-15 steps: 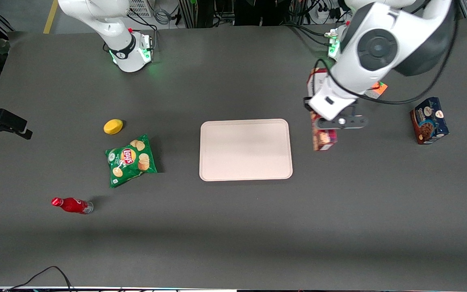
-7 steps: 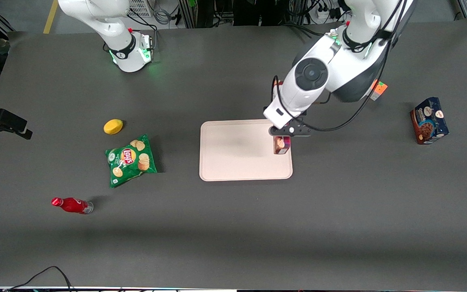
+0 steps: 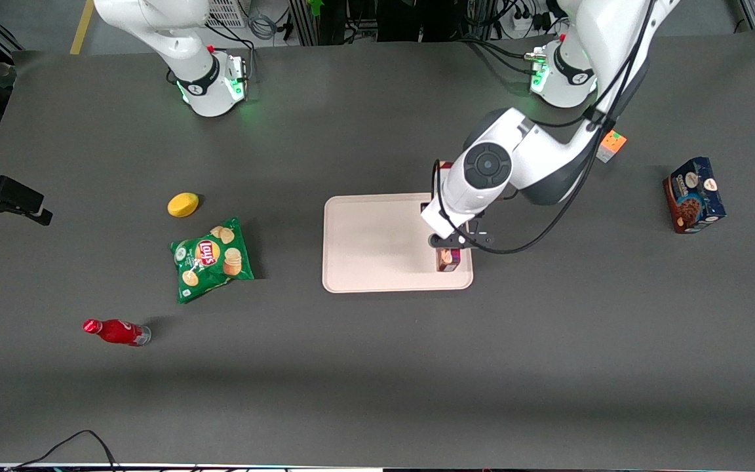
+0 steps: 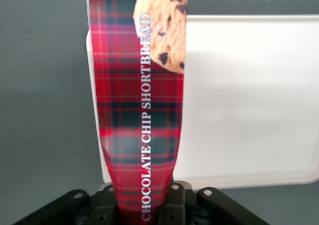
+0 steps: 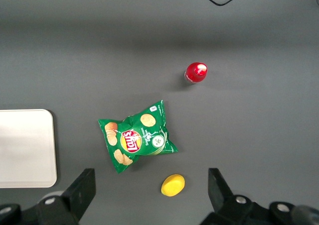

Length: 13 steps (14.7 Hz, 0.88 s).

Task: Place red cookie box on tray
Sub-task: 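Carry the held red box over the white tray, then lower the red box onto the tray and open the left gripper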

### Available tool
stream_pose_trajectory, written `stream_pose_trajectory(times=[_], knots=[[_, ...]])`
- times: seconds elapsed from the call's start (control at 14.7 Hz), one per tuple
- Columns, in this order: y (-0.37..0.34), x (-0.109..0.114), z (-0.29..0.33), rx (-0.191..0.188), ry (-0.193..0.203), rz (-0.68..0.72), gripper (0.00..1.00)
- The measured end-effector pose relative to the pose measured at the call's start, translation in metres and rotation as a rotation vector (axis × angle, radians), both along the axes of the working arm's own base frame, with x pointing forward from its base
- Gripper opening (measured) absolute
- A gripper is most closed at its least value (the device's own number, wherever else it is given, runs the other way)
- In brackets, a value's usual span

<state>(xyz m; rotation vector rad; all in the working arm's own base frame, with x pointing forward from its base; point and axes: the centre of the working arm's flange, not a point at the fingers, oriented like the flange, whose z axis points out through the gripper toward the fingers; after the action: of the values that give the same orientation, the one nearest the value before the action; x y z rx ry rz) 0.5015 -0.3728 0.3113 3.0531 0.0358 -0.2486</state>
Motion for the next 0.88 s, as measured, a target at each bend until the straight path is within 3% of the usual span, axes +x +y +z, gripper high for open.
stream_pose_trajectory(times=[0.2, 0.88], knots=[[-0.001, 0.006, -0.035, 0.027, -0.030, 0.015, 0.27], [0.000, 0.006, -0.074, 0.057, -0.039, 0.009, 0.27]])
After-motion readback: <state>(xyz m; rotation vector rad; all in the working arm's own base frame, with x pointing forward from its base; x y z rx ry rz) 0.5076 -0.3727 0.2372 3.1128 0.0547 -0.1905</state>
